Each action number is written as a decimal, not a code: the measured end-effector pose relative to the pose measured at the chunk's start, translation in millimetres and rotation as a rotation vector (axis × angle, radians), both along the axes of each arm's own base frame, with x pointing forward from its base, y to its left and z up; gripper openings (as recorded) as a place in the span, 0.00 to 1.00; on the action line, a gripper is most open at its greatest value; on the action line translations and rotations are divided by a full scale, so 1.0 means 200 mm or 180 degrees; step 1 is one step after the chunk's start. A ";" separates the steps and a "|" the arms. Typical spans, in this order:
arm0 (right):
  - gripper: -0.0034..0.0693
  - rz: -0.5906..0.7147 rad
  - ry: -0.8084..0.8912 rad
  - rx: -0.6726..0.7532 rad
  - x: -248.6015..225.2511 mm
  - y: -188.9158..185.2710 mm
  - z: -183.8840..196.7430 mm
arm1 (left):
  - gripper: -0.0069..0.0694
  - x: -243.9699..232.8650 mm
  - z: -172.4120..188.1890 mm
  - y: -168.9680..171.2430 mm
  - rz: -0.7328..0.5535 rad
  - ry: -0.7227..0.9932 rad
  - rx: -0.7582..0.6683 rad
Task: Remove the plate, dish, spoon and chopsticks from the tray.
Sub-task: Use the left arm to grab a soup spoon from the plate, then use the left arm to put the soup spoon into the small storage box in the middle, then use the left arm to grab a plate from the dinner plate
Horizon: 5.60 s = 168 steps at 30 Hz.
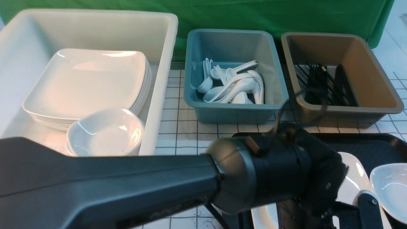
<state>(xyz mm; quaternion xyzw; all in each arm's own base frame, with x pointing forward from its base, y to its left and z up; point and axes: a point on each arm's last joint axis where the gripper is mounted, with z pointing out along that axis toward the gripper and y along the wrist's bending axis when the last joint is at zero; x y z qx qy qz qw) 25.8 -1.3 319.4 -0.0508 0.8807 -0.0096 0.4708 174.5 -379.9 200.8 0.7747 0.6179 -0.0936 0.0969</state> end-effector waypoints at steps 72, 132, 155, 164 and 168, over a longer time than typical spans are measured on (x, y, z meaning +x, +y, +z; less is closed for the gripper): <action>0.22 -0.0005 0.0086 -0.0003 -0.01 0.00 -0.01 | 0.49 1.37 0.30 0.64 0.3945 -0.0467 -0.2884; 0.25 -0.0099 0.1172 -0.0013 0.03 0.00 -0.16 | 0.78 0.41 -0.17 0.45 0.3872 0.1522 -0.0683; 0.26 -0.0073 0.1405 0.0018 0.04 0.01 -0.27 | 0.76 0.43 -0.29 0.31 0.4131 0.1496 -0.1188; 0.26 -0.0073 0.1405 0.0018 0.04 0.01 -0.27 | 0.22 0.44 -0.33 0.30 0.4221 0.1517 -0.1207; 0.27 -0.0073 0.1405 0.0018 0.04 0.01 -0.27 | 0.19 0.44 -0.32 0.30 0.4320 0.1591 -0.1229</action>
